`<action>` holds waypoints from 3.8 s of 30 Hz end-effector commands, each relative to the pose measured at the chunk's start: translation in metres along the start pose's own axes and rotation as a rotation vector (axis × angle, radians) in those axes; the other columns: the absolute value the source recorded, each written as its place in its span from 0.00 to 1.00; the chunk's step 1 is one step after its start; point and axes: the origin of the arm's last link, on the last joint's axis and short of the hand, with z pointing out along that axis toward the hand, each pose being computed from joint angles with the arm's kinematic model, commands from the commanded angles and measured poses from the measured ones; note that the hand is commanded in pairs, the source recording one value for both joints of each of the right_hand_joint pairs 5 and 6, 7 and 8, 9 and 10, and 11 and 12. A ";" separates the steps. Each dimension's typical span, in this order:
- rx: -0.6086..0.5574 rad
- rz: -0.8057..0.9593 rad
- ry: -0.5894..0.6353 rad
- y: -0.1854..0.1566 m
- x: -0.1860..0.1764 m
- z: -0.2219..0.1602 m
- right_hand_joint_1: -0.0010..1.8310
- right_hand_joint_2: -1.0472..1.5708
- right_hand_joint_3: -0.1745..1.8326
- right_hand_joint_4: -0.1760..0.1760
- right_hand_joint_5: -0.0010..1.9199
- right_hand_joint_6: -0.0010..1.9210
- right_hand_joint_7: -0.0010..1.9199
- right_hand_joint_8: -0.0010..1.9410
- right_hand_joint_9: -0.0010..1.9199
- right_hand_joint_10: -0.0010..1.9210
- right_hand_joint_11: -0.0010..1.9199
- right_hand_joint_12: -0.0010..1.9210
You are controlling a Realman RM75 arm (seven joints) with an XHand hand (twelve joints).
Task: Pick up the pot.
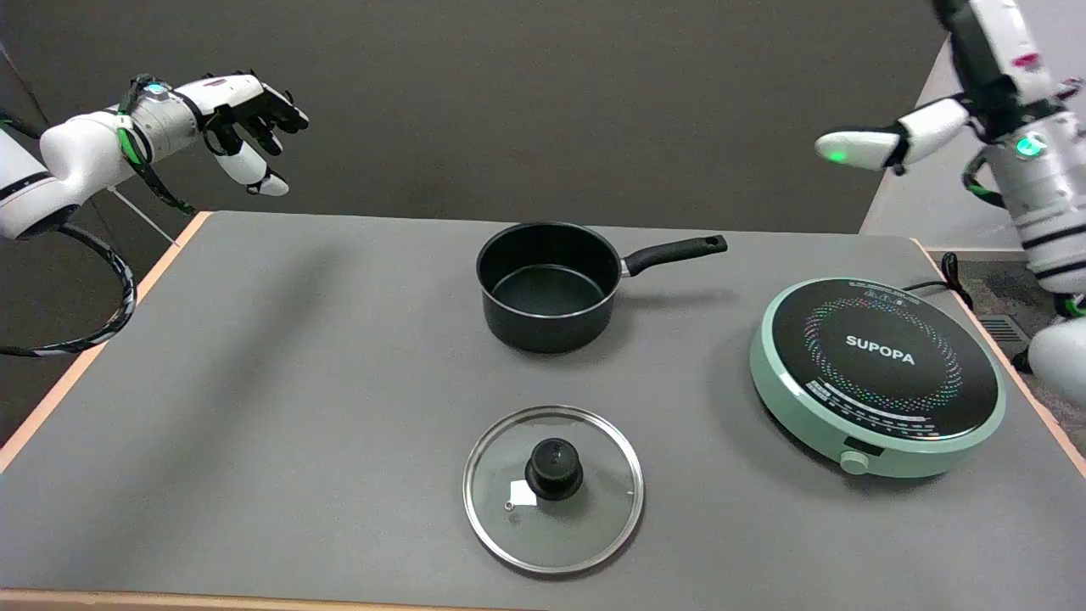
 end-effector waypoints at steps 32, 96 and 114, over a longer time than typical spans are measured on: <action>-0.223 -0.558 -0.872 0.000 -0.247 0.025 0.65 0.18 0.49 0.00 0.02 0.02 0.02 0.02 0.02 0.02 0.02 0.02; -0.332 -0.704 -0.946 0.055 -0.273 0.052 0.67 0.21 0.45 0.31 0.03 0.03 0.03 0.03 0.03 0.03 0.03 0.03; -0.346 -0.706 -0.967 0.061 -0.274 0.042 0.61 0.18 0.48 1.00 0.03 0.03 0.03 0.03 0.03 0.03 0.03 0.03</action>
